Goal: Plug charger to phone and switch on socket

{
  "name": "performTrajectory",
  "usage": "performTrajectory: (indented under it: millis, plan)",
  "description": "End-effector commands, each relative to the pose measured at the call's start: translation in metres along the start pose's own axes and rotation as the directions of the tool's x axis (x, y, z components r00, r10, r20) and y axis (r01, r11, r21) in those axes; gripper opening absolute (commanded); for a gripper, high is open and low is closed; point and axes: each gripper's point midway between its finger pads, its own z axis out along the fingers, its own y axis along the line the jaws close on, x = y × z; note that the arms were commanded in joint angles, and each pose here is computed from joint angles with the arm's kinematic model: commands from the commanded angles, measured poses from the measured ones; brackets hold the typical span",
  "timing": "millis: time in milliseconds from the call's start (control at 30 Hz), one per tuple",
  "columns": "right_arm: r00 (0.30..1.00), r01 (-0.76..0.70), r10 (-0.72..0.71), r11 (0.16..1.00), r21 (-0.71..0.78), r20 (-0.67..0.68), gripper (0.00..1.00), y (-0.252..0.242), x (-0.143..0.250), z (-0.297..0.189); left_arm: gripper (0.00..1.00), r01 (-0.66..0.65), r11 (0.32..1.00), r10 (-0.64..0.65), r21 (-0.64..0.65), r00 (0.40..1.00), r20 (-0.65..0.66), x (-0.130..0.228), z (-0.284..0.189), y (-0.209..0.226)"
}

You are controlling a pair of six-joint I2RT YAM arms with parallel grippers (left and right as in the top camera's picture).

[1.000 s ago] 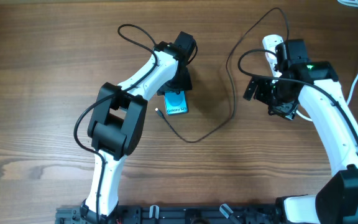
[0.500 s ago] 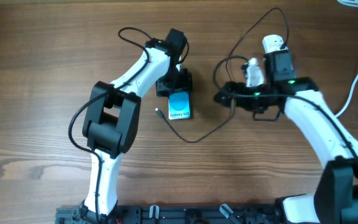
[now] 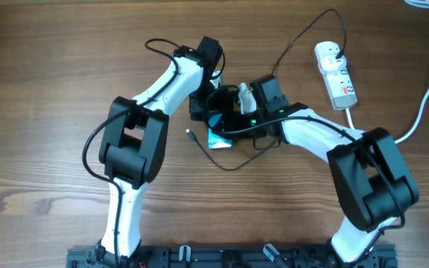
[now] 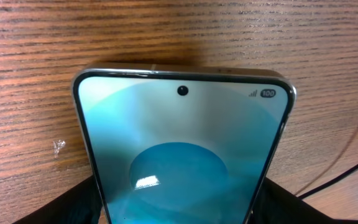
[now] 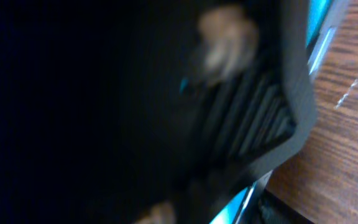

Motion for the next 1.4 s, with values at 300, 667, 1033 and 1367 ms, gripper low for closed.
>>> performTrajectory:
  millis: [300,667,1033,1367]
  plan:
    - [0.998,-0.064,0.064,0.998,0.012,-0.014,0.40,-0.006,0.006,0.011,0.76,-0.005,1.000,0.006,0.010,0.998,-0.056,0.009,0.017,0.002]
    - [0.990,-0.141,0.141,0.988,0.065,0.007,0.05,-0.017,0.007,0.012,0.87,-0.005,1.000,0.005,0.010,0.998,-0.056,0.009,0.017,0.002]
    - [0.993,-0.118,0.107,0.965,-0.236,-0.059,0.04,0.026,0.000,-0.004,0.88,-0.027,0.943,0.034,0.331,0.999,-0.018,0.002,-0.057,-0.018]
    - [0.998,-0.062,0.039,0.754,-0.654,-0.050,0.05,0.081,-0.045,-0.081,0.70,-0.219,0.613,0.173,0.759,0.975,0.141,0.012,-0.168,-0.058]
